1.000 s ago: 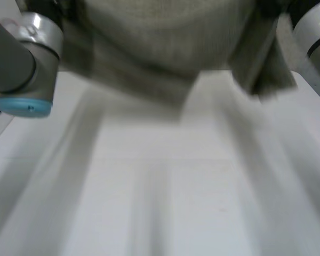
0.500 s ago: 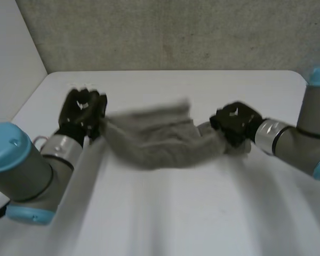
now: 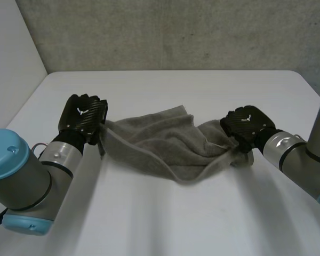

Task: Fold the towel.

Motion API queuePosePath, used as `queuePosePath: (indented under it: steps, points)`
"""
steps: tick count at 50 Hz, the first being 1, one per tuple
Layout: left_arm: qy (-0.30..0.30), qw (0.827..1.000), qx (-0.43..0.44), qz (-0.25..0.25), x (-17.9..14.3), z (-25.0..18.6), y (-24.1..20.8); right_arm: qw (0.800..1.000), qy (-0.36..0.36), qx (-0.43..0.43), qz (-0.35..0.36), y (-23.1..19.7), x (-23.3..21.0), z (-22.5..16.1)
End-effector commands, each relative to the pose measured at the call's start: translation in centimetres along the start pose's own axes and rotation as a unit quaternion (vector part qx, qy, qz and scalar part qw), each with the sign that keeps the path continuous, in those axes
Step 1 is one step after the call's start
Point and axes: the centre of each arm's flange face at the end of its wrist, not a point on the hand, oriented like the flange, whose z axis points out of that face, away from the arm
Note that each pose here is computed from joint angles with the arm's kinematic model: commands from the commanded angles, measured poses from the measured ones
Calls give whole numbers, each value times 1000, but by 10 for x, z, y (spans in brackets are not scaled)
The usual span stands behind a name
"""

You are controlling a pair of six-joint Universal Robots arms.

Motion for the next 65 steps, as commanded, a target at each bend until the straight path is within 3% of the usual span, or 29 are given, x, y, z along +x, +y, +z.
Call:
queuePosePath:
  steps: [1,15,38,65]
  points:
    - [-3,1000,-3,0,-2,-1,2,999,16,27,10,-7,-1,-13]
    - [-1,1000,-11,-1,-1,-2,6,999,2,-26,34,16,3,-8]
    - [1,1000,-13,-1,-1,-3,8,991,-47,-50,111,40,-8,-71]
    - [0,1000,-15,-1,-2,-2,9,992,-46,-41,106,73,-16,-35]
